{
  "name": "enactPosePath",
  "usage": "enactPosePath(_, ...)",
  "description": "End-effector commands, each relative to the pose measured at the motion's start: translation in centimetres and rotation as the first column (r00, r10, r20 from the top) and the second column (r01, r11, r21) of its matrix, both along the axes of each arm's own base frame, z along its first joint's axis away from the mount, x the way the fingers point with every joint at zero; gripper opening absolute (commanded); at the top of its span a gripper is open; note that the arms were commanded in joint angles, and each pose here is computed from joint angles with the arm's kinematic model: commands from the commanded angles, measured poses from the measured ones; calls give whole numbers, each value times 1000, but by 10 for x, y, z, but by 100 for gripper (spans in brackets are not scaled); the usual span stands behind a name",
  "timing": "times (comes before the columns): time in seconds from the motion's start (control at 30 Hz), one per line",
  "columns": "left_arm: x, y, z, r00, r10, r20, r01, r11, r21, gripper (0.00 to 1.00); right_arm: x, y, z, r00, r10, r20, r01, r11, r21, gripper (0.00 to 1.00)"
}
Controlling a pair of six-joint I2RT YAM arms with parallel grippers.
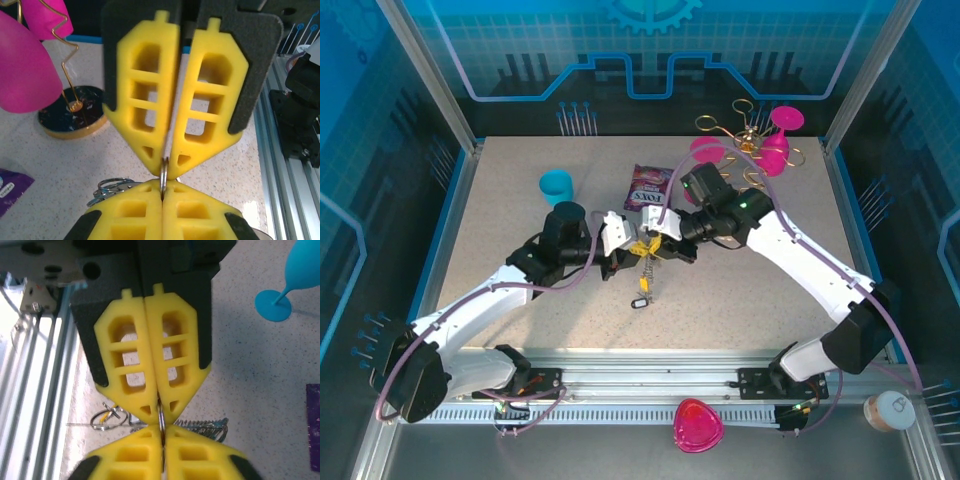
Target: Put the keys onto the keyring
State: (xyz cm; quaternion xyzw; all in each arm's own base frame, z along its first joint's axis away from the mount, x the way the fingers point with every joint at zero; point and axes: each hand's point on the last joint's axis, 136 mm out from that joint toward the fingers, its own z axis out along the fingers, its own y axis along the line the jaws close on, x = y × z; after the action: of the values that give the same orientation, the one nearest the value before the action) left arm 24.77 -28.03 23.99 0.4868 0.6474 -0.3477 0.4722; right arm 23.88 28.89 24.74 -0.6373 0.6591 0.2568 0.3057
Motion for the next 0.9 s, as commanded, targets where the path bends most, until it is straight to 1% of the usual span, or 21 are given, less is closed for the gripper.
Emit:
enactPosePath(0.0,-1,-2,32,997,-3,80,12,994,-106,0,-3,-3,37,999,-20,-38,27,981,194,23)
enactPosePath(0.03,-2,-3,34,997,-3,80,13,993,-120,0,-2,-6,38,998,-27,-62,41,973,225,26)
enactPosePath(0.1,-2,-3,37,997,-1,83,13,990,-144,0,-2,-11,38,994,-37,-107,65,960,272,29)
enactPosePath(0.2,-2,-3,40,996,0,88,14,986,-167,0,-2,-12,36,989,-31,-144,74,949,305,31)
enactPosePath(0.33,-4,-4,40,997,-6,82,20,984,-176,0,-2,-9,35,987,-10,-163,63,945,321,33)
enactPosePath(0.47,-4,-3,41,997,1,79,14,981,-192,0,0,-6,33,986,-4,-169,61,941,333,33)
enactPosePath(0.63,-5,-3,43,997,2,72,12,980,-200,0,2,-5,28,985,-9,-170,66,941,332,30)
enactPosePath(0.87,-7,-4,43,997,0,75,16,979,-203,0,10,-7,19,987,-45,-157,92,947,306,27)
